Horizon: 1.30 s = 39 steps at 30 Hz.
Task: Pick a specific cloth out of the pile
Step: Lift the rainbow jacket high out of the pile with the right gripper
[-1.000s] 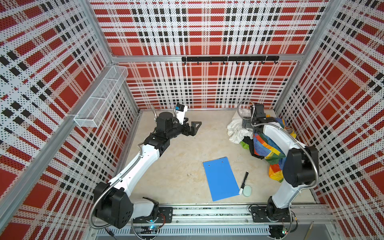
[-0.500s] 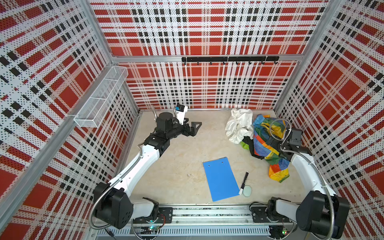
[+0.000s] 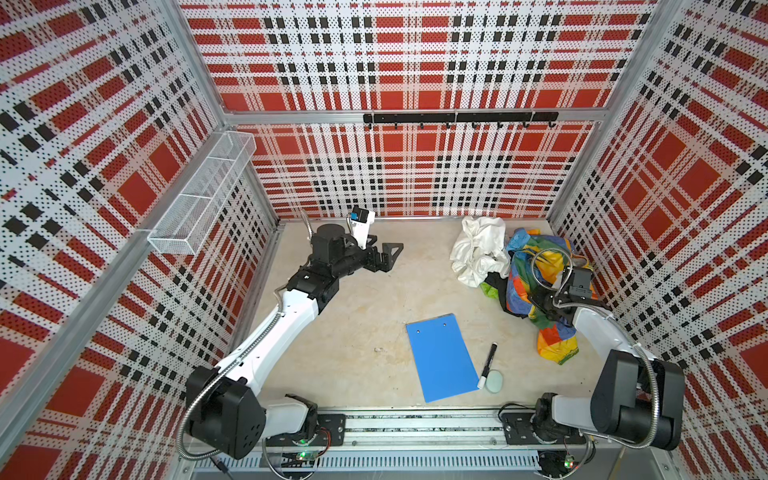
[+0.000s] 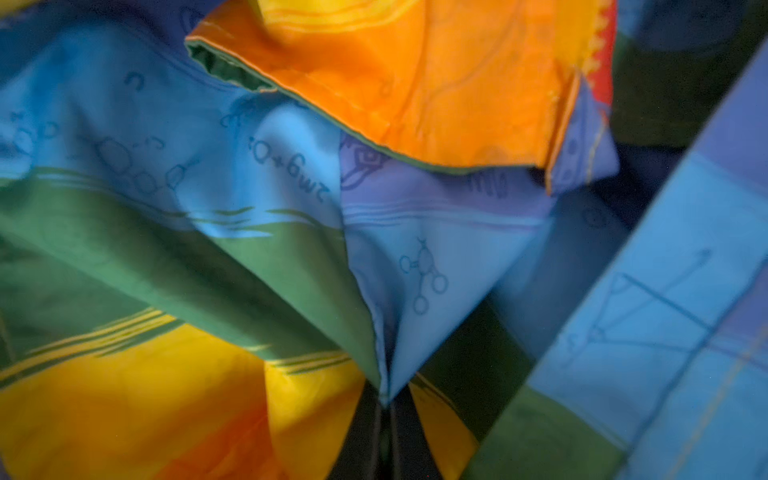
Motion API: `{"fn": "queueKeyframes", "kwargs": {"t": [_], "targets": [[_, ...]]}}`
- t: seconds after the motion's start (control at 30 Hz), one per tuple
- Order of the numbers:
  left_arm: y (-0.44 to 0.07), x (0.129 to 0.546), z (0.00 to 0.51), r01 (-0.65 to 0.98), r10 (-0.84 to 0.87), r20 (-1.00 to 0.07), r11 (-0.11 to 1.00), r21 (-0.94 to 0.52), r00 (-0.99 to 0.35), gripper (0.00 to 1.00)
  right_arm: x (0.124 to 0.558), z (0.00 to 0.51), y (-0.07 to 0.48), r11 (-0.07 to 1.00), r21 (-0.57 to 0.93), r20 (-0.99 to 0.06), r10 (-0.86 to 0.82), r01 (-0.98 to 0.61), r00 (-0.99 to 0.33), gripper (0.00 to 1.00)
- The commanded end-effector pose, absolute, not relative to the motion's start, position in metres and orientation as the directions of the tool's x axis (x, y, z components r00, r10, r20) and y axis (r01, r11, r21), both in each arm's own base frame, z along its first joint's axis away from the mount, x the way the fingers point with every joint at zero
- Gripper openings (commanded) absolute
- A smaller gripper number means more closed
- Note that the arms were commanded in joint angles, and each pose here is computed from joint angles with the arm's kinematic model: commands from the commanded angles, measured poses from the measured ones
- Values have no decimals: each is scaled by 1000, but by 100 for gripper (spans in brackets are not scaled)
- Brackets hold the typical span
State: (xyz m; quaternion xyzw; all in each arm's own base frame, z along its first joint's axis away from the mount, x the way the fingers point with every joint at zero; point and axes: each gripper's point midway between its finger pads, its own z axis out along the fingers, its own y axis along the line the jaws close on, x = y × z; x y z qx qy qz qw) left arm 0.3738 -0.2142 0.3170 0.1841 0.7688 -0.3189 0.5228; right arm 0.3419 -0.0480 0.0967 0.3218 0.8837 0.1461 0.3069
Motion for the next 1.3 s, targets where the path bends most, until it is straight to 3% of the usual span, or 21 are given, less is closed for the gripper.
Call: {"fn": "queueKeyframes", "kwargs": {"t": [0.0,0.33,0.77,1.27], "targets": [[-214,369,340,637,-66,-942,721,-274,-330,99,358,135,-52,761,495,-539,647,420,-539,1],[-215,367,343,642,-67,-944,717,-271,-324,99,360,239,-62,807,474,-690,589,354,-420,0],[-214,366,343,641,-67,-944,719,-269,-322,99,361,403,-67,838,499,-827,537,220,-168,0],[-217,365,343,662,-66,-946,698,-271,-317,99,335,588,-47,879,469,-850,477,-88,223,0]]}}
